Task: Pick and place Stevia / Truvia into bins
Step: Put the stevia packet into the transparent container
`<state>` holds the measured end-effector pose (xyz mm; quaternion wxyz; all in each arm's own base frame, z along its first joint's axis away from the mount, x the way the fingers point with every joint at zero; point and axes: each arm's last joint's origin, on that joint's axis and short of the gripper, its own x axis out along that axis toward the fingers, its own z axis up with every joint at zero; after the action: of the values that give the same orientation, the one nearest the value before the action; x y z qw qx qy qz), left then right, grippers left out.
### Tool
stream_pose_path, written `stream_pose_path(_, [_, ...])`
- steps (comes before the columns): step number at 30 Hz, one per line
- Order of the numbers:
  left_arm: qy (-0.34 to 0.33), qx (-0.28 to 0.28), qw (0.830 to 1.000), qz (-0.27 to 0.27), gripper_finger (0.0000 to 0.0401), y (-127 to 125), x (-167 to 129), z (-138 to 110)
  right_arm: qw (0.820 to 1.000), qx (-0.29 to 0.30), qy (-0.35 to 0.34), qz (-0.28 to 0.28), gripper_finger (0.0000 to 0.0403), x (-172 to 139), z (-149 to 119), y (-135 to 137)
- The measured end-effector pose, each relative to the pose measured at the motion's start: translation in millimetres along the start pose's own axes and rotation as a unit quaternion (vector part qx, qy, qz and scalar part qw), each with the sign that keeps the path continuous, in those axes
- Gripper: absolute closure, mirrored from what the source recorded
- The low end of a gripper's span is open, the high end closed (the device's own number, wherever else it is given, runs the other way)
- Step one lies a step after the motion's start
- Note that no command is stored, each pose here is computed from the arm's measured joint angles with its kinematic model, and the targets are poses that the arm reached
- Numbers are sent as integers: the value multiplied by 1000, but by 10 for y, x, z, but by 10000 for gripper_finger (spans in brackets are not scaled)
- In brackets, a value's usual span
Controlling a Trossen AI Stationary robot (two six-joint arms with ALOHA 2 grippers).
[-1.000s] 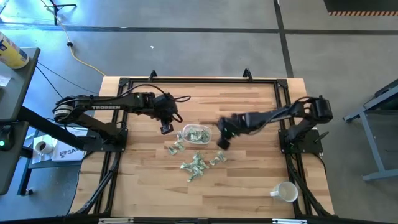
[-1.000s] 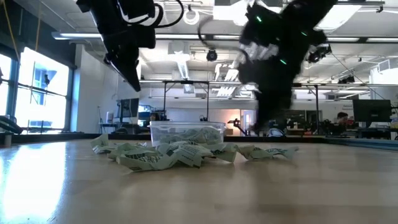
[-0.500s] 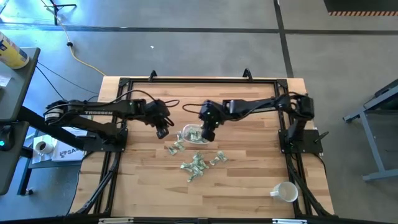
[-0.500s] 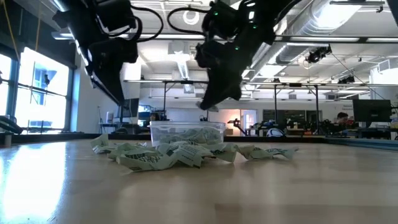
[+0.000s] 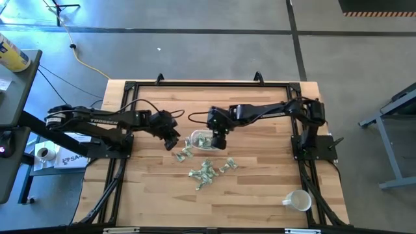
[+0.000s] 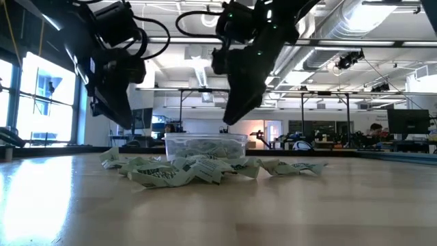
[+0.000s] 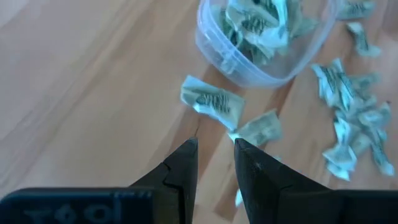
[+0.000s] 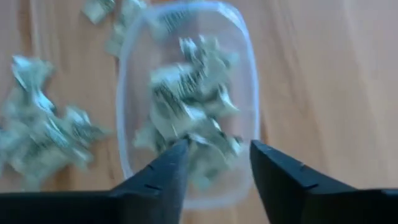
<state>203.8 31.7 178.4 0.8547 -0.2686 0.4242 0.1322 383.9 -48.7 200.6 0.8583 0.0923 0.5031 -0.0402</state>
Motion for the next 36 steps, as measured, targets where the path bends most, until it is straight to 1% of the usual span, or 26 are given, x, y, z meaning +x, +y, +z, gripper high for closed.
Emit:
stream_pose_path(4, [-39, -6, 999, 29, 248, -68, 51, -4, 998, -42, 29, -48, 182, -101, -65, 23])
stream_pose_path(6, [-46, -18, 998, 34, 229, -74, 94, 3, 996, -57, 41, -62, 160, -148, -91, 27])
stream_pose_path(9, [-50, -47, 997, 33, 187, -74, 185, 27, 992, -65, 71, -86, 135, -169, -179, 2])
stream_pose_path(11, [-47, -49, 997, 35, 158, -72, 267, 32, 988, -68, 99, -97, 124, -162, -282, -29])
stream_pose_path(14, [-33, -26, 998, 37, 124, -86, 390, 5, 985, -69, 117, -103, 116, -166, -425, -53])
stream_pose_path(16, [-24, -8, 999, 43, 111, -98, 467, -23, 985, -64, 124, -105, 115, -177, -517, -60])
stream_pose_path(18, [-18, -2, 998, 54, 107, -102, 535, -54, 984, -54, 128, -111, 115, -182, -594, -68])
stream_pose_path(21, [-38, 10, 997, 72, 112, -127, 608, -55, 984, -36, 126, -123, 114, -207, -667, -77])
stream_pose_path(23, [-60, 30, 995, 79, 121, -160, 658, -38, 984, -27, 120, -129, 114, -226, -695, -84])
stream_pose_path(27, [-50, 71, 992, 94, 146, -176, 772, -65, 983, -15, 116, -144, 114, -259, -738, -93])
stream_pose_path(31, [-41, 87, 988, 118, 171, -150, 877, -84, 982, -3, 104, -157, 114, -304, -784, -100])
stream_pose_path(34, [-37, 93, 986, 134, 195, -133, 889, -95, 981, 7, 101, -164, 114, -331, -827, -105])
stream_pose_path(36, [-35, 114, 982, 145, 218, -125, 880, -98, 981, 11, 96, -169, 114, -360, -842, -107])
